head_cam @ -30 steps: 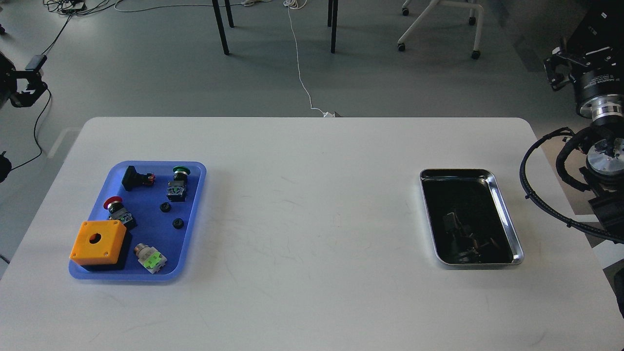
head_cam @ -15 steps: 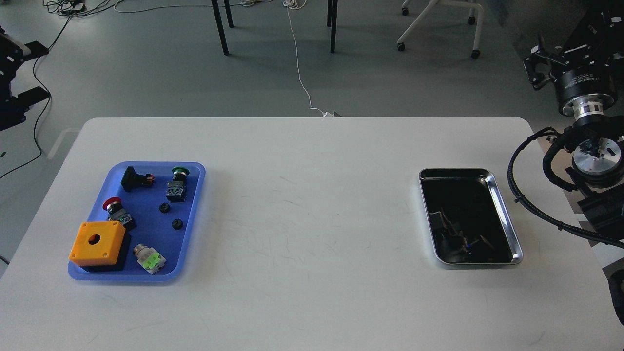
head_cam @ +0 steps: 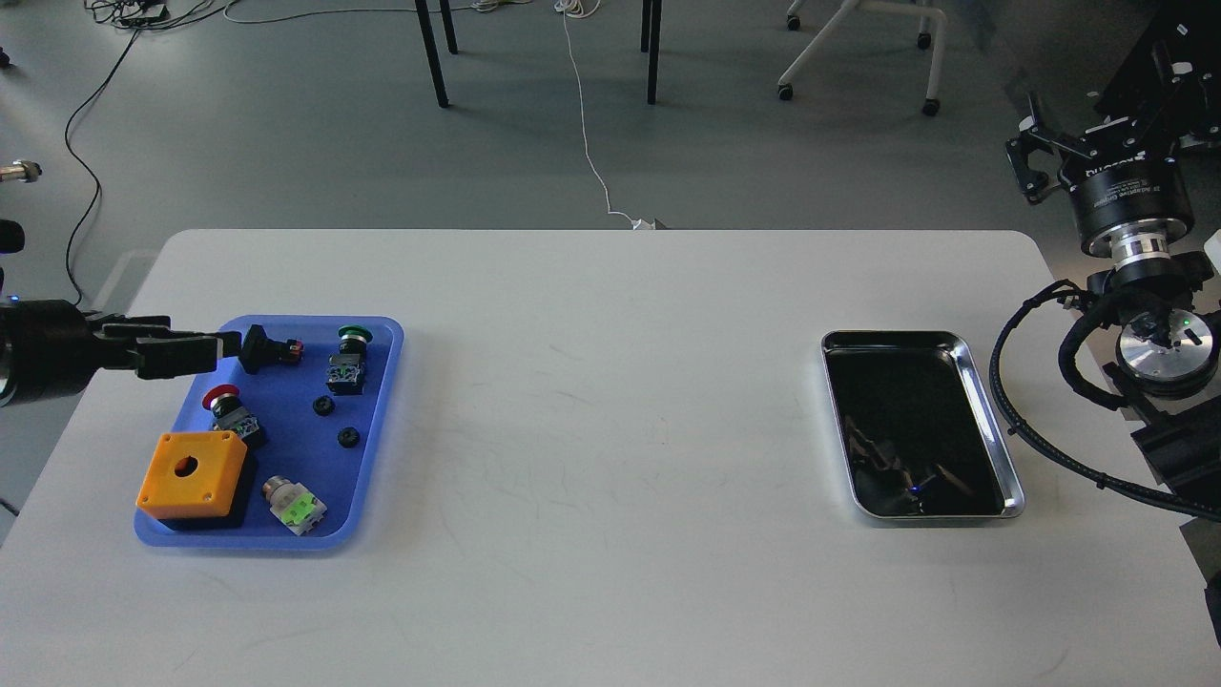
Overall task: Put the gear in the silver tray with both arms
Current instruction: 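Grasp a small black gear in the blue tray with the left gripper, then lift the black gear up out of the blue tray with the left gripper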
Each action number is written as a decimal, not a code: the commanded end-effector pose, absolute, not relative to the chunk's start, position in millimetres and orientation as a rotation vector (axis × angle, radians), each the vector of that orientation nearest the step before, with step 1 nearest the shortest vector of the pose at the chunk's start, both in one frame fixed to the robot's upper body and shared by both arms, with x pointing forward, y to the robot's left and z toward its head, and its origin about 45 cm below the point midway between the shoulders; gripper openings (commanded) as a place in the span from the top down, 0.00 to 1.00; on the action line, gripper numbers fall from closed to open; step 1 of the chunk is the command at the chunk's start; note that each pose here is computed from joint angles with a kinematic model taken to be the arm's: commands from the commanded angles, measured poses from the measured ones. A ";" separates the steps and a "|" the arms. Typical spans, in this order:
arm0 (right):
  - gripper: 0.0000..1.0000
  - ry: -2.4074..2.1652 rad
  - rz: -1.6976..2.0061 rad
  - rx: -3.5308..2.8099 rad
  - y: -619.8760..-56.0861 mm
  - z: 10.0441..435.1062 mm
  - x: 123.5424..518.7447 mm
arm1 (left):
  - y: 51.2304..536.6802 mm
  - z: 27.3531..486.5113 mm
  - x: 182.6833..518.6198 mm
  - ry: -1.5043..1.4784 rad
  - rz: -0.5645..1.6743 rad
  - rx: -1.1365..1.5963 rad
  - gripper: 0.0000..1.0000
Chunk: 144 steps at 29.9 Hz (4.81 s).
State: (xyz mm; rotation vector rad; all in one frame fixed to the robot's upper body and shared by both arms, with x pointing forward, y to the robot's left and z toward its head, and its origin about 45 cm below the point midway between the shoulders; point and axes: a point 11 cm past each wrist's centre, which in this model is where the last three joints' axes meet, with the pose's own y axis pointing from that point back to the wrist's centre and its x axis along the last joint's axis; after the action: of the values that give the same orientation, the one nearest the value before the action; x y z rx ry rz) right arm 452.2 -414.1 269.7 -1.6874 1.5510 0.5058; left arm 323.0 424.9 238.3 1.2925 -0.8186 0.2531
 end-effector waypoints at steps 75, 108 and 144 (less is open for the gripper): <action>0.01 1.636 0.419 -1.540 -476.6 276.7 429.7 | 387.7 125.2 353.9 -0.780 0.178 1.323 0.60; 0.01 1.642 0.397 -1.529 -480.8 284.4 434.2 | 413.4 187.1 348.3 -0.800 0.231 1.302 0.78; 0.01 1.603 0.384 -1.543 -473.6 297.7 440.8 | 383.9 328.3 397.7 -1.000 0.340 1.194 0.78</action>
State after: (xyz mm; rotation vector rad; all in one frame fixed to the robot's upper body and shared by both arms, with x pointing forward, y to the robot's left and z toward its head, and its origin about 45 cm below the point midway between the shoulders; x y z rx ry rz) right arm 440.6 -474.5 297.8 -1.5424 1.6051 0.3831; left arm 394.0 387.9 318.0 1.2084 -0.9976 0.3280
